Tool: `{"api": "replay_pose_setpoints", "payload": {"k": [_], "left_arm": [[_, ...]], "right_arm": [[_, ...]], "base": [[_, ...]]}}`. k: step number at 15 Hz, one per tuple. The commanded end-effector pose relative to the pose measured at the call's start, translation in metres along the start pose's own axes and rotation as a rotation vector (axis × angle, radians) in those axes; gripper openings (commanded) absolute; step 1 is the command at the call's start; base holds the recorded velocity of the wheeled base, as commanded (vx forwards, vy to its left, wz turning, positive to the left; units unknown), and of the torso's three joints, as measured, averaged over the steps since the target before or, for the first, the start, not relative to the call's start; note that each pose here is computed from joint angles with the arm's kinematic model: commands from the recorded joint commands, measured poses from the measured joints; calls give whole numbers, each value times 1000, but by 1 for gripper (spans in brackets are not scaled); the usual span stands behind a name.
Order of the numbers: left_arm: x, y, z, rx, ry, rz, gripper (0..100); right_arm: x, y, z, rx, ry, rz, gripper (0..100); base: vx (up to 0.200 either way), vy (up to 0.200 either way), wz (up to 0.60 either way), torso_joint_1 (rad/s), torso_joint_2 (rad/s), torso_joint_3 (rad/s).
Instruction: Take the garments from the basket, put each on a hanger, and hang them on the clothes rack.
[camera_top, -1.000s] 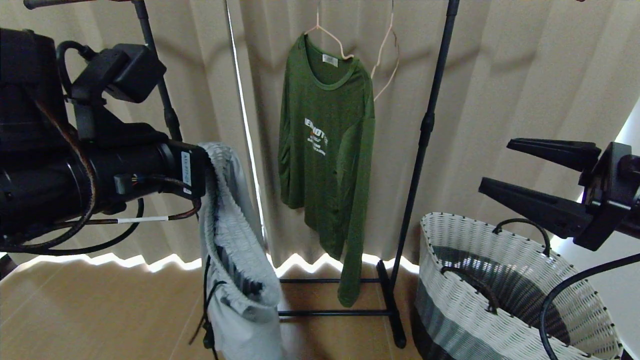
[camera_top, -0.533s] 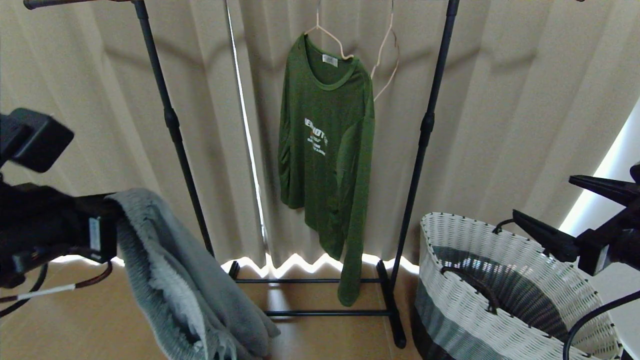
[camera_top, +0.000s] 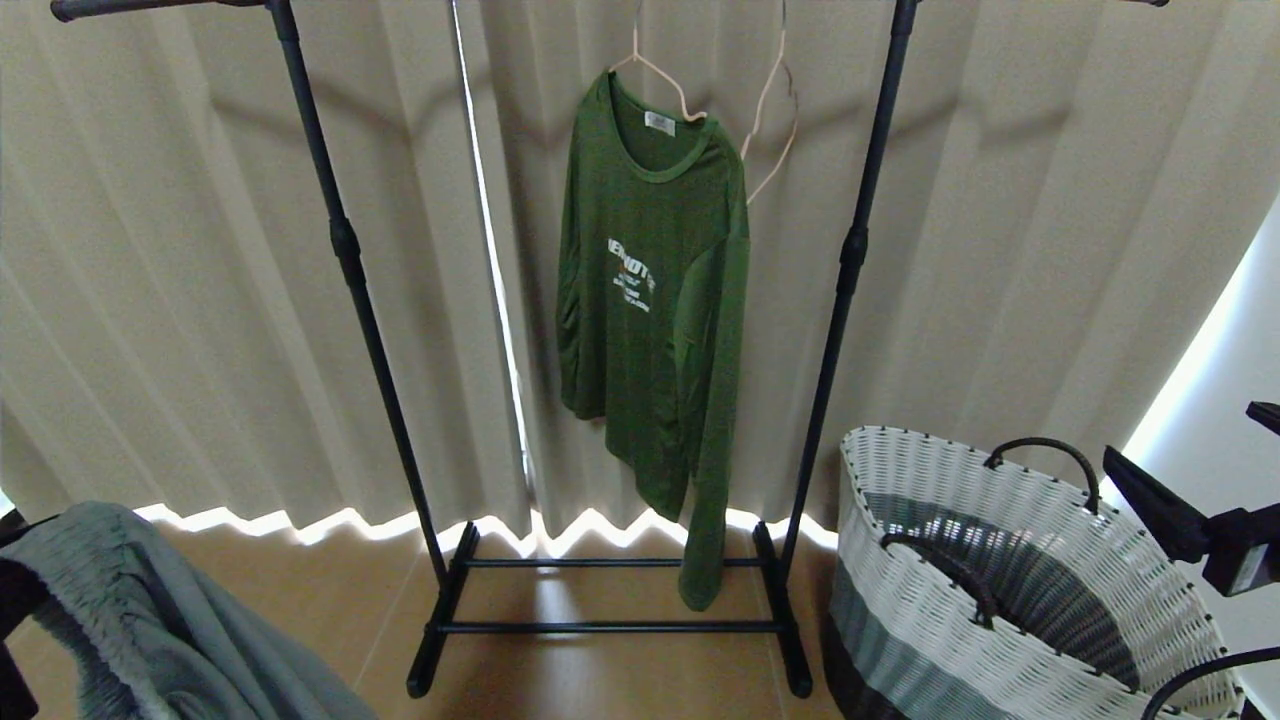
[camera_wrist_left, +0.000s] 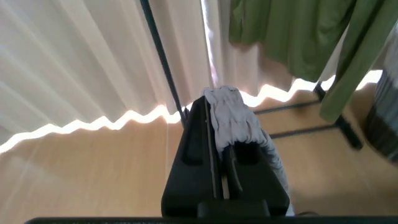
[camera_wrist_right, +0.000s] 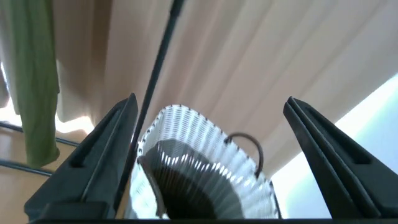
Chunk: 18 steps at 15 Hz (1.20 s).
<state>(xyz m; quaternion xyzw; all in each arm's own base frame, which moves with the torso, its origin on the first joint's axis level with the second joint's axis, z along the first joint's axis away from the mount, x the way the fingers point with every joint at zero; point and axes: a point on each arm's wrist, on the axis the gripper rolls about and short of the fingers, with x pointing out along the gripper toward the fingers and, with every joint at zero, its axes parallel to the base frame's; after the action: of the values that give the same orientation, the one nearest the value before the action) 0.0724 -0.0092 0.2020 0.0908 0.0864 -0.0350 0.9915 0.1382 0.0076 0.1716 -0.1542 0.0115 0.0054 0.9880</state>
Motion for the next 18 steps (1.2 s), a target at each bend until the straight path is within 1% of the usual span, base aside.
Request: {"api": "replay_pose_setpoints", "payload": {"k": [1,2,3,6,8,9,10,12,18], "left_arm": [[-10,0,-7,-13,-28,2,0],[-11,-1,-10,-24,-26,0,0],[-13,-1,-11,-35,-37,-23,0],[-14,-1,-7,-37,-60,-65,0],[-11,-3,-12,-30,-34,-81,0],[-10,-4,-13,-29,-31,-87,0],[-10,-6,-11,-32,-67,-119,0],[-9,-6,-13,-27,-83,-123,0],[-9,-6,-12,-33,-86,-123,0]], "right_arm": [[-5,1,-12,26,47,-3,100],[-6,2,-16,37,62,1,100],[-10,5,-24,45,89,9,100],[-13,4,-21,43,70,0,100],[-17,3,-19,42,50,-7,100],[-17,3,-19,44,49,-8,100],[-19,2,-18,44,38,-11,100],[-20,3,-19,46,41,-8,100],[-20,3,-19,52,41,-5,100]], "base": [[0,0,0,0,0,0],[0,0,0,0,0,0],[0,0,0,0,0,0],[0,0,0,10,-83,-117],[0,0,0,46,-354,-325],[0,0,0,41,-471,-344],[0,0,0,76,-466,-349],[0,0,0,112,-457,-352],[0,0,0,133,-455,-334]]}}
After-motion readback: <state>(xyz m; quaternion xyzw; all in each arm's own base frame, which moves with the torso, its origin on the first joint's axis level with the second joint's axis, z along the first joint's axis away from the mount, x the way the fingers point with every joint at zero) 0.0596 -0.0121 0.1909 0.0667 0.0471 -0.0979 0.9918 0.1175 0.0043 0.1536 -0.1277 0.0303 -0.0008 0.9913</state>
